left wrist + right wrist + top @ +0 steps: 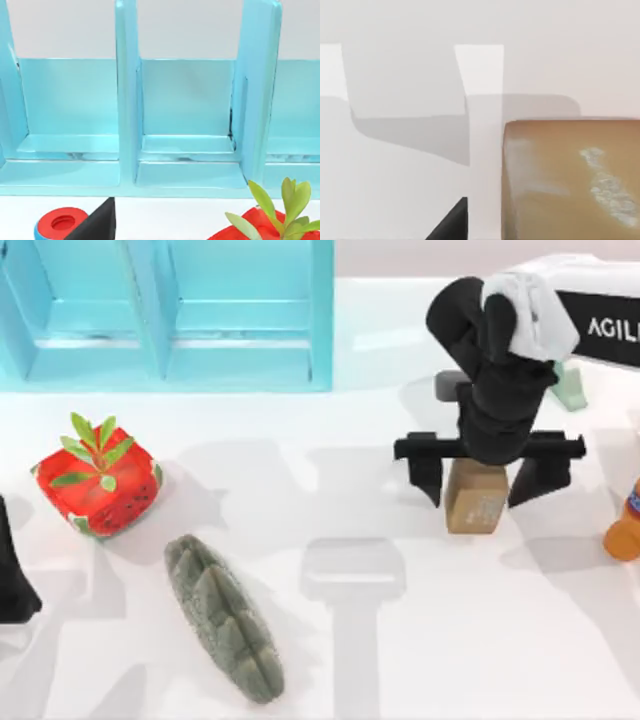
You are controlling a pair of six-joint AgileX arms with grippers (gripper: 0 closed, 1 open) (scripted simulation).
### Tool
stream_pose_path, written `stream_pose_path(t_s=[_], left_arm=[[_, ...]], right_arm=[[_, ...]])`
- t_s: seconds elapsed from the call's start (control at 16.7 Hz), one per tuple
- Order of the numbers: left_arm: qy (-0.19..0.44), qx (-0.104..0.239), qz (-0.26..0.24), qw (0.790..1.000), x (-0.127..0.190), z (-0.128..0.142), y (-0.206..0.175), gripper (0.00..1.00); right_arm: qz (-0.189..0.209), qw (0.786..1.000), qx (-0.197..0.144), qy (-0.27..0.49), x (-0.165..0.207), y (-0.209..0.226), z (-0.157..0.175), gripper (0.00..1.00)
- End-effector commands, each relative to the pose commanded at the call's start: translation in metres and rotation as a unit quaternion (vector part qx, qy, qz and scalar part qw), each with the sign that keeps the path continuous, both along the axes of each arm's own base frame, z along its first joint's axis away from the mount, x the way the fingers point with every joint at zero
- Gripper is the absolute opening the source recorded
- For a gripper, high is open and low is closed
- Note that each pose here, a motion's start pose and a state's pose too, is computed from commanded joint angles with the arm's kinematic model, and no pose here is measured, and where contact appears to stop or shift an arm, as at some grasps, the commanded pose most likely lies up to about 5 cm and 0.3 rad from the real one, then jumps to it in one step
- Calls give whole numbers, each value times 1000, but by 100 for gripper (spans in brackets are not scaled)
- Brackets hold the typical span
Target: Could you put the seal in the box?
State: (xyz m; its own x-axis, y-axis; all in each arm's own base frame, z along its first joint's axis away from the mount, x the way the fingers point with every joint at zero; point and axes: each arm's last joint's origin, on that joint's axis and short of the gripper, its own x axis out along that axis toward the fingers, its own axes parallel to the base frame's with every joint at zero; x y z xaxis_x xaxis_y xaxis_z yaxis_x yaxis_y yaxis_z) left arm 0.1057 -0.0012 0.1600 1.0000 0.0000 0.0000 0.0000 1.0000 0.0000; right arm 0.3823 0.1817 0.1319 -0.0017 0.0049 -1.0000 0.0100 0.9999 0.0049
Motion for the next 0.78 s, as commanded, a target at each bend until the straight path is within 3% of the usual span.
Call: stream_pose_path(t_s=[0.48,0.78], left_arm=[[0,0,0,1000,0,0,0,100],[0,0,0,1000,0,0,0,100]], right_arm=[[0,1000,0,0,0,0,0,2],[0,1000,0,0,0,0,0,0]])
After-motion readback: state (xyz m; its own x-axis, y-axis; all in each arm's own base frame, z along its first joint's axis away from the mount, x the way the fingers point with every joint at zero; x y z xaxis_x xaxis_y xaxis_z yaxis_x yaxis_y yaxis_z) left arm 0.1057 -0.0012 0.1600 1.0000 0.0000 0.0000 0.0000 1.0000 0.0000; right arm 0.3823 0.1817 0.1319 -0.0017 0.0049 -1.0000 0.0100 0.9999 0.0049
